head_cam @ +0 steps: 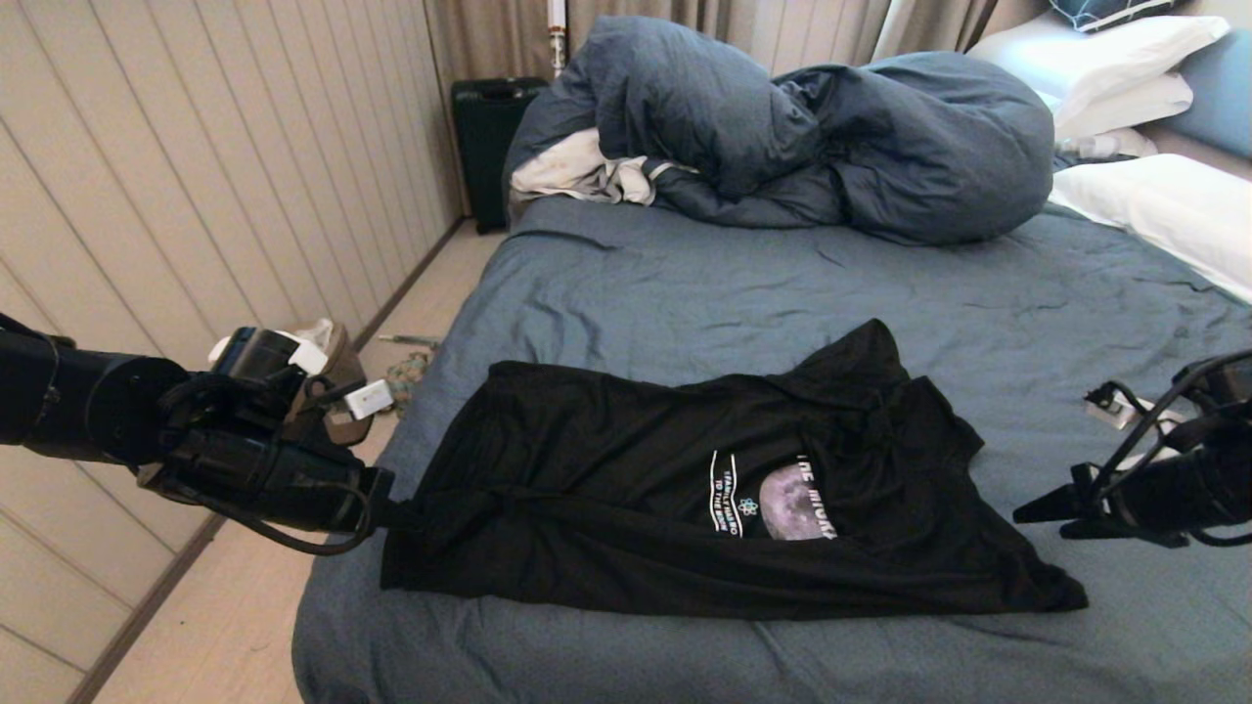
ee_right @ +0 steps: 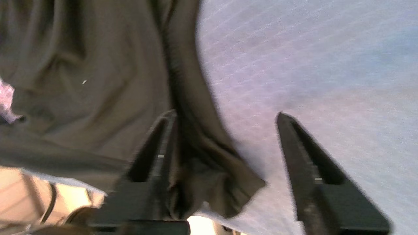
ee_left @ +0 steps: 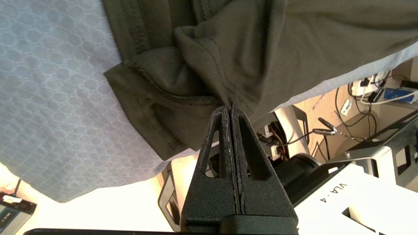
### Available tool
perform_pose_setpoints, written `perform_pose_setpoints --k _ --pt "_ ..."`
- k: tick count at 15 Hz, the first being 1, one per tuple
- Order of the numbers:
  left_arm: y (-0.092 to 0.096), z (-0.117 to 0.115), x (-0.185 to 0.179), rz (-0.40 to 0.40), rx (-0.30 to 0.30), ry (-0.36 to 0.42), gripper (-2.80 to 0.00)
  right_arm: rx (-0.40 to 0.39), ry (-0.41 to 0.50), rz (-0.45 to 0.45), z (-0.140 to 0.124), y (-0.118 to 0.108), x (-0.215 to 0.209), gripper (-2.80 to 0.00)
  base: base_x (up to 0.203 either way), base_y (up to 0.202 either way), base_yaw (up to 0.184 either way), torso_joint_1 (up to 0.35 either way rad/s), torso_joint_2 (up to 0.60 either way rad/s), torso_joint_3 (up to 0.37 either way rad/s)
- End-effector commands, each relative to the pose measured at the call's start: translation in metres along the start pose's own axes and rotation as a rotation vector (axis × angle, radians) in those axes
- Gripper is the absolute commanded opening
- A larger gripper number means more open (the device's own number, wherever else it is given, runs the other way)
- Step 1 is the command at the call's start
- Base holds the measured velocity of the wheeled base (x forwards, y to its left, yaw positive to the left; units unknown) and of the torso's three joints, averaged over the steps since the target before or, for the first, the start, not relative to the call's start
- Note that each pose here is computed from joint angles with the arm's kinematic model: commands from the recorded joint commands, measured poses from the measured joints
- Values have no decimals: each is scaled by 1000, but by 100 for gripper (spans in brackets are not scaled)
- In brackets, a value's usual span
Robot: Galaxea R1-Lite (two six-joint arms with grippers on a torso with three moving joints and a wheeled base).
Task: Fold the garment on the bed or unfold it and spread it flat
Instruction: Fold the black T-shirt
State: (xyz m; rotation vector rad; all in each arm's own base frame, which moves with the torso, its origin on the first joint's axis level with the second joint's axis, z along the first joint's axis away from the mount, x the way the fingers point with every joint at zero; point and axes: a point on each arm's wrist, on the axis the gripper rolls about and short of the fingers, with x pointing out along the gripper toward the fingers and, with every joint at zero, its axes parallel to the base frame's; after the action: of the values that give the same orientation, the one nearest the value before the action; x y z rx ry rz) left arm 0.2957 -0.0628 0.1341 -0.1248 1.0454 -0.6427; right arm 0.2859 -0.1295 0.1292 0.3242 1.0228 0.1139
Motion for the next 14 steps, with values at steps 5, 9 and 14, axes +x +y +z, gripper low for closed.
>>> perform_pose_setpoints --k 5,9,14 --pt "2 -1 3 -2 6 -4 -280 -34 58 78 -6 13 17 0 0 0 0 0 0 0" --pt "4 0 8 -1 3 5 -280 -108 113 107 -15 21 24 0 0 0 0 0 0 0" --pt "5 0 11 -3 0 13 -280 -102 133 109 -17 18 32 -280 0 0 0 0 0 0"
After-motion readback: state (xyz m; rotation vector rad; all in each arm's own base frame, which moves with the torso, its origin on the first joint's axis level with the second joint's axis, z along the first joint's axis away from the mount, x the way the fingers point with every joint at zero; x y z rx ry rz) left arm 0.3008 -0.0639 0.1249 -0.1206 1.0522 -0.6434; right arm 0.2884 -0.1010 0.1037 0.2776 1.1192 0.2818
